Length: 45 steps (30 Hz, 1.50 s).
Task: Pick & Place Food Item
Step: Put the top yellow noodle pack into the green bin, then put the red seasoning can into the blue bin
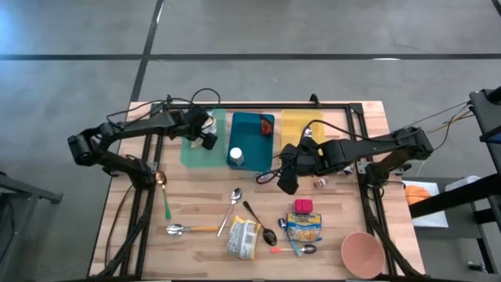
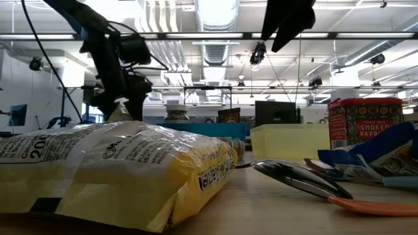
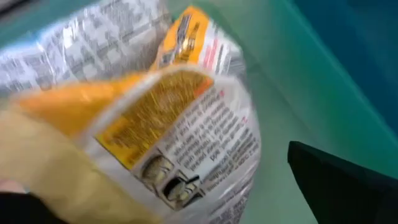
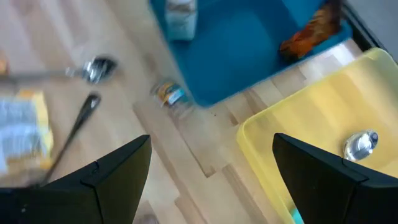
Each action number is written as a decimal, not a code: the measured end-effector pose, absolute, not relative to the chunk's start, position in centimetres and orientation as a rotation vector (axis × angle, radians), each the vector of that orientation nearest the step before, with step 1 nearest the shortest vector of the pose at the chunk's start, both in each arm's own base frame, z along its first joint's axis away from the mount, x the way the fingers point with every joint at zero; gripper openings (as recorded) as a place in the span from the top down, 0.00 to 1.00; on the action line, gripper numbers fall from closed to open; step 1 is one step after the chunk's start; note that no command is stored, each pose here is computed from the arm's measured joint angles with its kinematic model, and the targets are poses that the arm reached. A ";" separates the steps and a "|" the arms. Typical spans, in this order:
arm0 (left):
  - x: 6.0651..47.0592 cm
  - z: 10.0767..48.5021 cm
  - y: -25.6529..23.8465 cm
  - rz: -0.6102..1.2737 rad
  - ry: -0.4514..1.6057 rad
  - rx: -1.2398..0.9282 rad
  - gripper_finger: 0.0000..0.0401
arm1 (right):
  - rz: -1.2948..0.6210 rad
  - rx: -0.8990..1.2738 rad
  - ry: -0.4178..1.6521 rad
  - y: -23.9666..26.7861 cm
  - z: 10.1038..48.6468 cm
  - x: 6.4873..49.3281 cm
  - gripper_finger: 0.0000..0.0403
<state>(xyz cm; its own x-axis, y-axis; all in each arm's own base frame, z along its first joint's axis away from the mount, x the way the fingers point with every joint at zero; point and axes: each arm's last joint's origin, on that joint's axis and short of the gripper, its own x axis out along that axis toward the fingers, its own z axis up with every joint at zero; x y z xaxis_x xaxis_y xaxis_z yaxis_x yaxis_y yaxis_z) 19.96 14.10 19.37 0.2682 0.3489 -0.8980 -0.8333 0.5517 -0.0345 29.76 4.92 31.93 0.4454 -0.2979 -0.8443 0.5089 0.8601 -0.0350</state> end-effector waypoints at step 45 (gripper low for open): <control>18.9 31.1 13.1 0.896 0.850 -0.695 0.07 | 0.052 0.076 1.363 11.8 23.9 26.0 0.17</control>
<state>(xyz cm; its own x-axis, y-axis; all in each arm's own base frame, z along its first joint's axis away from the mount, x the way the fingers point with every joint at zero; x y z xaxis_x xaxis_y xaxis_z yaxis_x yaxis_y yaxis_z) 18.87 13.15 31.10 0.3573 0.3755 -0.8552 -0.8738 0.4579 -0.1639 25.99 11.80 23.90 0.2057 0.0815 -0.9752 0.0070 0.9964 0.0848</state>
